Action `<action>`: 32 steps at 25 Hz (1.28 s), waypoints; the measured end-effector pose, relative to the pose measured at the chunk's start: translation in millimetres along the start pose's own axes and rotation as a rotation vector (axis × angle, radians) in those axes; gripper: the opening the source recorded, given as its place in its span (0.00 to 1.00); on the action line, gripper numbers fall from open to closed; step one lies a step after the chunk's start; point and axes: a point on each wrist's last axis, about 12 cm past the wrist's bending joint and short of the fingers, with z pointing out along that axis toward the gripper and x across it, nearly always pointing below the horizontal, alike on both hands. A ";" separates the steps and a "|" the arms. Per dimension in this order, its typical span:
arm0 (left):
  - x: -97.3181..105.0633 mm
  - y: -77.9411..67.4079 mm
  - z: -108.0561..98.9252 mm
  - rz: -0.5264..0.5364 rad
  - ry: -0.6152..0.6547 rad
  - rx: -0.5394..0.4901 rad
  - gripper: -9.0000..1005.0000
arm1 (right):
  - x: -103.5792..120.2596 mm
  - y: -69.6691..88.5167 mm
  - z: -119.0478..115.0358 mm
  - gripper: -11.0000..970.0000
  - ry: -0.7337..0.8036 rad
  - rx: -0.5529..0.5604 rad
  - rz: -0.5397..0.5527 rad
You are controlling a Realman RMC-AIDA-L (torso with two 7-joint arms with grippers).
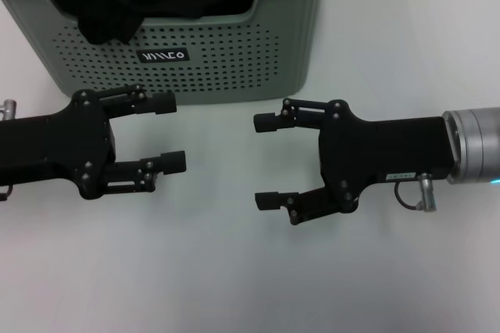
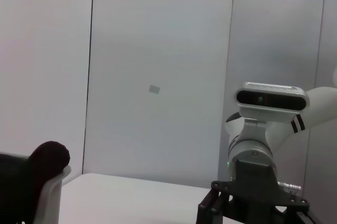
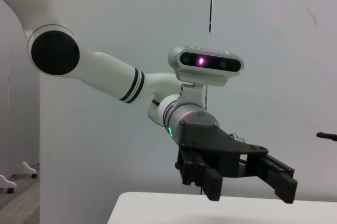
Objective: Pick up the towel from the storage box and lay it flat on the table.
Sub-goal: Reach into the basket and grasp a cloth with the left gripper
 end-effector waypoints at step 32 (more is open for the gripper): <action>12.2 -1.8 -13.5 -0.084 -0.186 -0.221 0.71 | 6.2 2.4 -12.8 0.90 -0.009 0.076 0.027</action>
